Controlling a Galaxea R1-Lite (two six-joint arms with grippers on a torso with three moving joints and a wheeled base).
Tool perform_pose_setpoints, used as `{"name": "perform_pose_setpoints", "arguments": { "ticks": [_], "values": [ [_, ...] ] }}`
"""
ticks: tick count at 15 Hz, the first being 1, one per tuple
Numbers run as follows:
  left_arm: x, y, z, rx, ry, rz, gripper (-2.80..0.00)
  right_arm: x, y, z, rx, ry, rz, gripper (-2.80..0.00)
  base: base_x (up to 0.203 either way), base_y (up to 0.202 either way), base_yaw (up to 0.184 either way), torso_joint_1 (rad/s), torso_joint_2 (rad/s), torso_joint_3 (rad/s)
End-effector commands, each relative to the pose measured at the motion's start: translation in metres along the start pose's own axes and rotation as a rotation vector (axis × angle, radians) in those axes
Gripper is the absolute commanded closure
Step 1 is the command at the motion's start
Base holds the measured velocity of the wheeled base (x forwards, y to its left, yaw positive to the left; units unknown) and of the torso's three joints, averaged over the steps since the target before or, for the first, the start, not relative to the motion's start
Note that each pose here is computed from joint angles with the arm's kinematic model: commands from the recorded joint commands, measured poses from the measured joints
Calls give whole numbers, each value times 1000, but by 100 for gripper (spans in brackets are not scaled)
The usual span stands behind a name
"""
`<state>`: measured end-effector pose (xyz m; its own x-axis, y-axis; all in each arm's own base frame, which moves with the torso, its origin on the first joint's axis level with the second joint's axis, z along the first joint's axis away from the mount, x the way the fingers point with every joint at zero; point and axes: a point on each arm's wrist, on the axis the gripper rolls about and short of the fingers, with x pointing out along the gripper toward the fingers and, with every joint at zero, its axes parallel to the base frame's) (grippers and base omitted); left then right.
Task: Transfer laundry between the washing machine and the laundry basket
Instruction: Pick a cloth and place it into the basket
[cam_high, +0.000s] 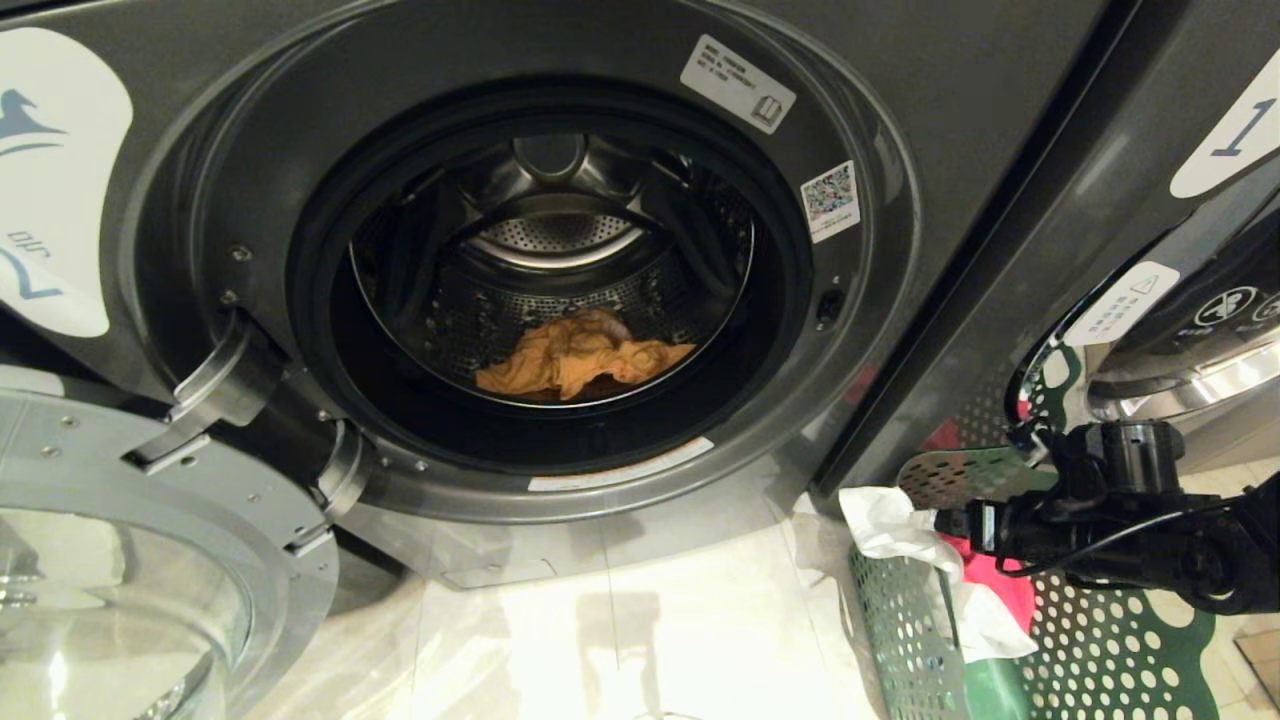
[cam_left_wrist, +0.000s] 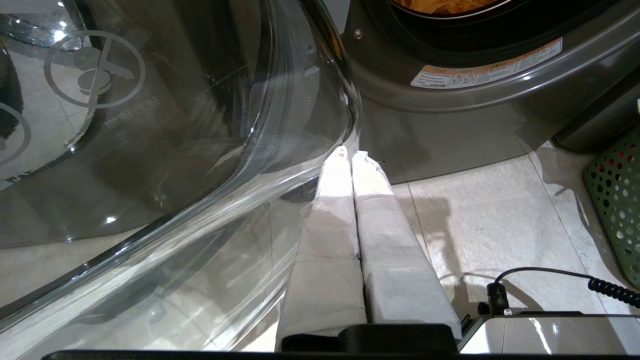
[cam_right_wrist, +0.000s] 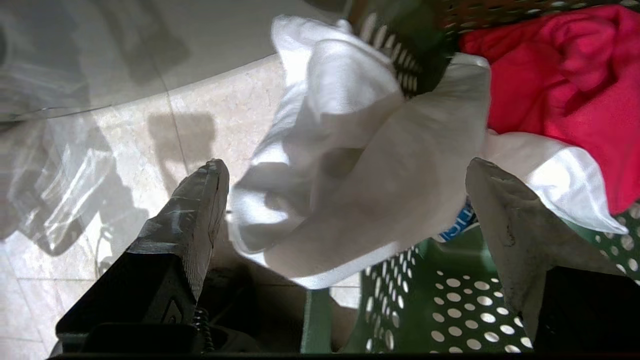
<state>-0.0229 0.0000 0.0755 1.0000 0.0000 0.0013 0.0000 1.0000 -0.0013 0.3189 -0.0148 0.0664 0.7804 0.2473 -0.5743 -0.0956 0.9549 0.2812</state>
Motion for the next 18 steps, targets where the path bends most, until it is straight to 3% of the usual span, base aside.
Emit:
{"name": "perform_pose_setpoints", "arguments": {
  "ticks": [1, 10, 11, 18],
  "values": [
    [0, 0, 0, 0, 1, 0, 0, -3, 5, 2, -10, -8, 20, -280, 0, 0, 0, 0, 0, 0],
    [0, 0, 0, 0, 1, 0, 0, 8, 10, -15, -15, 89, 34, -280, 0, 0, 0, 0, 0, 0],
    [0, 0, 0, 0, 1, 0, 0, 9, 10, -16, -15, 90, 33, 0, 0, 0, 0, 0, 0, 0],
    [0, 0, 0, 0, 1, 0, 0, 11, 10, -16, -11, 93, 34, 0, 0, 0, 0, 0, 0, 0]
  ]
}}
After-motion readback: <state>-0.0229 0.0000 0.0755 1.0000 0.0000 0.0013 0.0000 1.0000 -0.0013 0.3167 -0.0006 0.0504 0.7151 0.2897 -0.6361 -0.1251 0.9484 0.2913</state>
